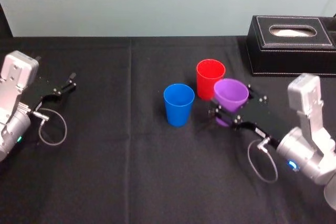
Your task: Stack the three plastic cups sequentially using one hand.
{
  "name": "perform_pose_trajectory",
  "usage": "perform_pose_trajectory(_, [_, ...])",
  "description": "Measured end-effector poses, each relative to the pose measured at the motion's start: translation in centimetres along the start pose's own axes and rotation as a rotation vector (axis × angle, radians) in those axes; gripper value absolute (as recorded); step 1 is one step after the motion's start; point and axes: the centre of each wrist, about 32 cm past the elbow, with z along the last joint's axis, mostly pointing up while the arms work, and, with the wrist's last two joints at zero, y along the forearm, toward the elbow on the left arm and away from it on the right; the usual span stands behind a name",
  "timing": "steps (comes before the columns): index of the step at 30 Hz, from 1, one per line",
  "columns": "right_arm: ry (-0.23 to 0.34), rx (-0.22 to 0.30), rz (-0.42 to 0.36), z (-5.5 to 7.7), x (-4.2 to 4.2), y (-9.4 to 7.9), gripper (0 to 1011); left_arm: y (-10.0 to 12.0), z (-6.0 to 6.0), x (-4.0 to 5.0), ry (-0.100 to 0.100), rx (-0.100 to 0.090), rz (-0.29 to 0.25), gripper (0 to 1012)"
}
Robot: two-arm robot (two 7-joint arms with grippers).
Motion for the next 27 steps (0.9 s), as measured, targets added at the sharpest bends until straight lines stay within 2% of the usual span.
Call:
perform_pose_trajectory(5, [-0.014, 0.015, -0.012, 1.7, 0.82, 0.8, 744, 0.0, 0.0, 0.00, 0.000, 0.000, 0.000, 1005])
perform_pose_trajectory(6, [-0.014, 0.015, -0.012, 1.7, 0.82, 0.8, 744, 0.0, 0.0, 0.00, 0.000, 0.000, 0.000, 1005])
perform_pose_trajectory(8, [-0.016, 0.023, -0.020, 2.7, 1.48, 1.5, 744, 0.0, 0.0, 0.00, 0.000, 0.000, 0.000, 1005])
perform_pose_trajectory(15, [0.000, 0.048, -0.034, 4.2, 2.61, 3.5, 746, 0.0, 0.0, 0.00, 0.000, 0.000, 0.000, 1005])
perform_pose_trajectory(20, [0.009, 0.064, -0.039, 4.5, 3.00, 5.0, 746, 0.0, 0.0, 0.00, 0.000, 0.000, 0.000, 1005])
perform_pose_trajectory(27, [0.006, 0.069, -0.048, 4.1, 3.47, 7.0, 746, 0.0, 0.0, 0.00, 0.000, 0.000, 0.000, 1005])
